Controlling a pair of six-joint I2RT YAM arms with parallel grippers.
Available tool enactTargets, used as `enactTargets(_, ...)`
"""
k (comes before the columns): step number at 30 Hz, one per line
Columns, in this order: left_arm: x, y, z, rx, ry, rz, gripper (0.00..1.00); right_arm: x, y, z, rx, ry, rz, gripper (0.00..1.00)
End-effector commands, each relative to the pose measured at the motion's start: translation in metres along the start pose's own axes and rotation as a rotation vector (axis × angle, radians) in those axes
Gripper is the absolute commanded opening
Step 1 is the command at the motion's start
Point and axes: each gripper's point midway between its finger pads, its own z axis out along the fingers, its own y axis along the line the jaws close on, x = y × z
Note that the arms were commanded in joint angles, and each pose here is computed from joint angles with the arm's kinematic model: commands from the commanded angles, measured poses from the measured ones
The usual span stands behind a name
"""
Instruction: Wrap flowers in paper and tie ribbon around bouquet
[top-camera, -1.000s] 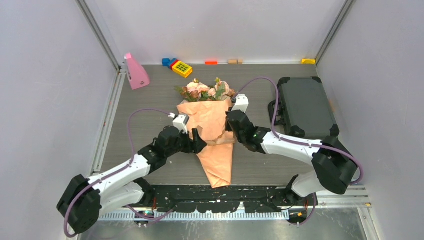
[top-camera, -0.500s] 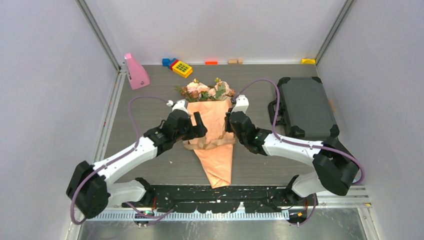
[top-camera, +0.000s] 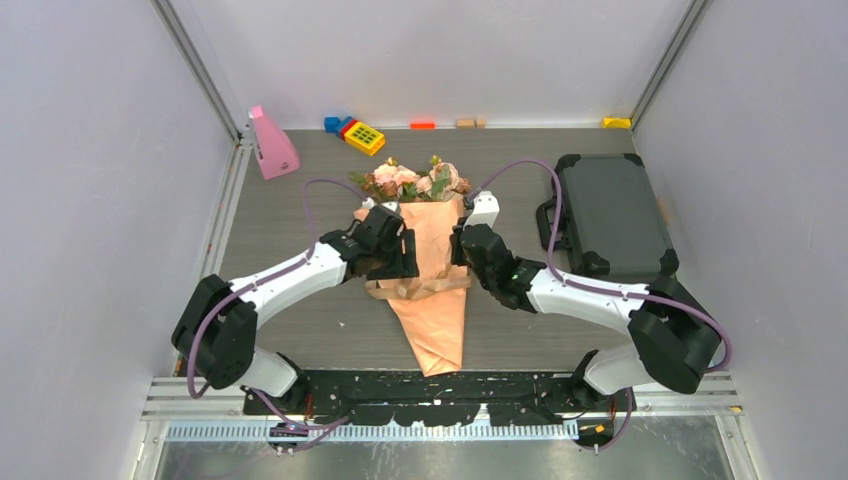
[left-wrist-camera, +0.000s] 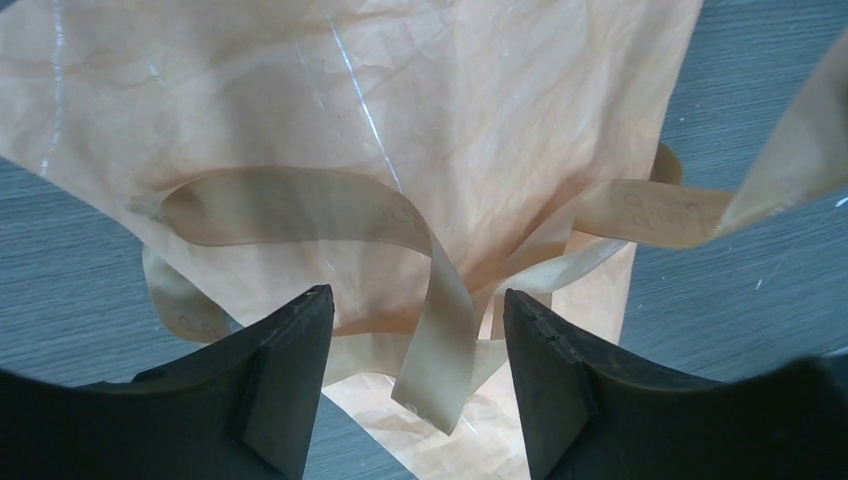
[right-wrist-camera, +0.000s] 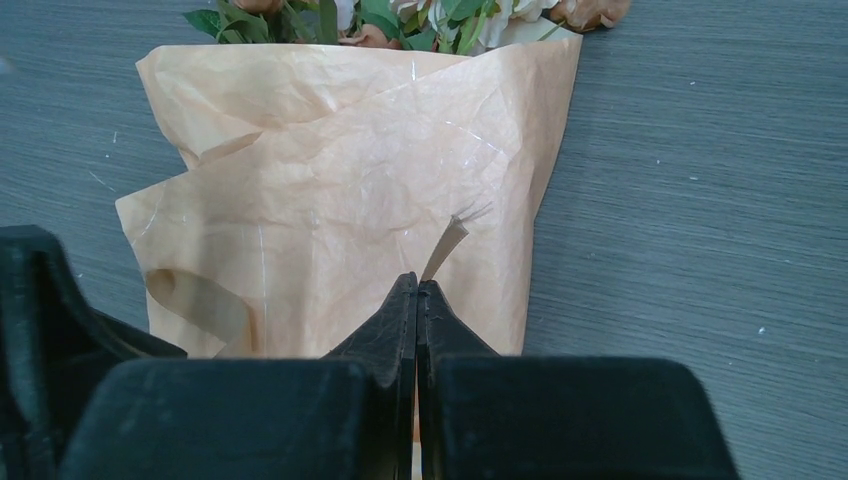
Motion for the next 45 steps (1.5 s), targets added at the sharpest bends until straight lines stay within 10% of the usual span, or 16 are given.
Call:
enactTargets(1,0.002,-0.013,0.003,0.040,0.059,0.023,0.61,-0.029,0.004,-0.007,-0.019,-0.093,0.054,0.01)
enactTargets(8,-0.004,0.002,0.008,-0.064,0.046,0.016,0.00,-0.036,-0.012,-0.009,0.037,-0.117,0.028,0.01)
enactTargets(32,-0.043,0.166,-0.058,-0.489,-0.323,-0.386,0.00,-0.097,-0.250,-0.039,0.699,-0.164,0.021,0.01)
enactTargets(45,0.017,0.272,-0.074,-0.748,-0.255,-0.756,0.00,-0.077,-0.360,-0.095,1.009,-0.092,0.101,0.01)
